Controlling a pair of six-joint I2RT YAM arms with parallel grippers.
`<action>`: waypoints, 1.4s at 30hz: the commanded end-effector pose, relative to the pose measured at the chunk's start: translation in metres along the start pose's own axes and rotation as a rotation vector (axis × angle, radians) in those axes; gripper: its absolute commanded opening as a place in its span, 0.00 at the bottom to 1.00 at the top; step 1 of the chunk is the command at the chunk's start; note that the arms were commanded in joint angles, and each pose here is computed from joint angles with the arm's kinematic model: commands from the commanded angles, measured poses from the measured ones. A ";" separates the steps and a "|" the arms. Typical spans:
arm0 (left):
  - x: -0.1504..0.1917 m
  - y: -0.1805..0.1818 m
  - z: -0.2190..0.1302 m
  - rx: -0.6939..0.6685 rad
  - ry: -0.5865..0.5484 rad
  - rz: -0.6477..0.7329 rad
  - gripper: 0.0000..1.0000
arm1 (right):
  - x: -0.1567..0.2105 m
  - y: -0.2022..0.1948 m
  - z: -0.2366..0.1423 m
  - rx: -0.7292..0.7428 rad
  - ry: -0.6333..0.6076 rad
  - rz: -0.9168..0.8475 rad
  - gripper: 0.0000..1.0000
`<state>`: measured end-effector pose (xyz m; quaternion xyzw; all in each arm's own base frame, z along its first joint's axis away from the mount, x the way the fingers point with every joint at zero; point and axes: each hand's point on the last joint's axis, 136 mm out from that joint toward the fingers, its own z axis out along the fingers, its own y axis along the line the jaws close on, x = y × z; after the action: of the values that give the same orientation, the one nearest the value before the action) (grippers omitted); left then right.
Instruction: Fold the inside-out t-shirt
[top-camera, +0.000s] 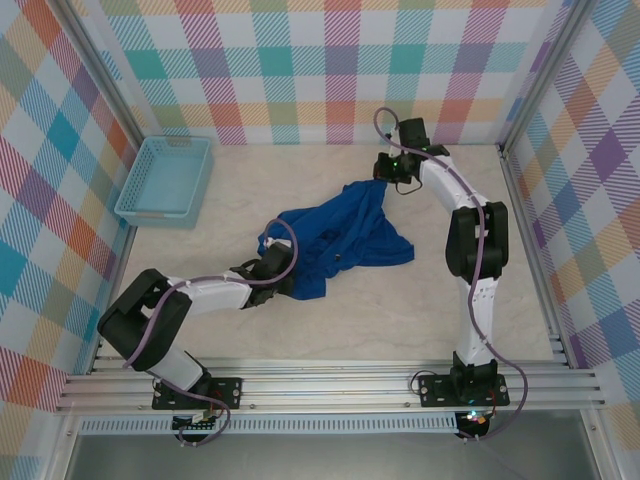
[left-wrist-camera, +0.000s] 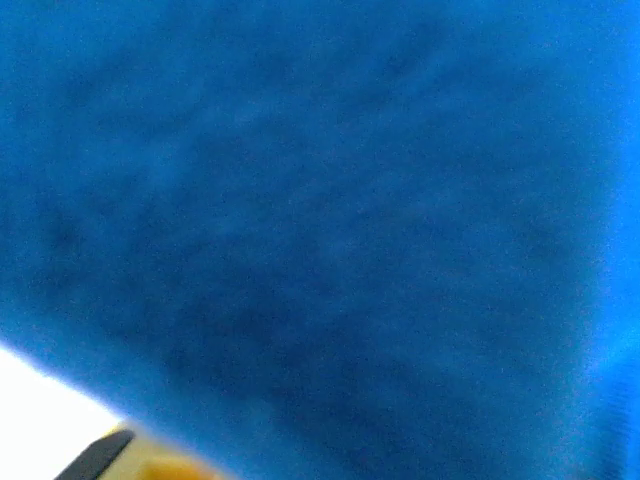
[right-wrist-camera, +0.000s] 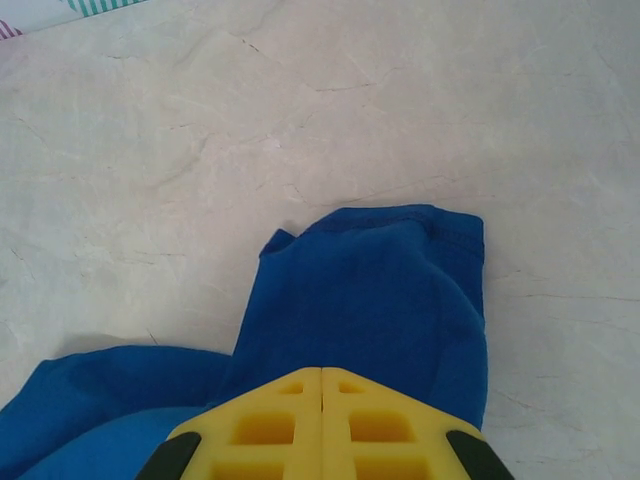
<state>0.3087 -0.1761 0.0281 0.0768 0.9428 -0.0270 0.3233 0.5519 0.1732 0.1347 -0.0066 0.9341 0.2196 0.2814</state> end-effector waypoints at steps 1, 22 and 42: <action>-0.011 0.007 0.002 -0.025 -0.032 -0.027 0.17 | -0.024 0.009 -0.041 -0.023 -0.087 -0.027 0.00; -0.213 0.112 -0.280 0.004 -0.770 -0.379 0.00 | -0.063 0.077 -0.341 -0.098 -0.669 -0.150 0.00; -0.221 0.141 -0.522 0.060 -1.158 -0.344 0.00 | 0.024 0.129 -0.596 -0.033 -1.144 -0.309 0.00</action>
<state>0.1548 -0.0043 0.5999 -0.1084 0.5532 -0.1911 0.8036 0.1808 0.0561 0.6288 -0.0437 0.5956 0.2033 0.7759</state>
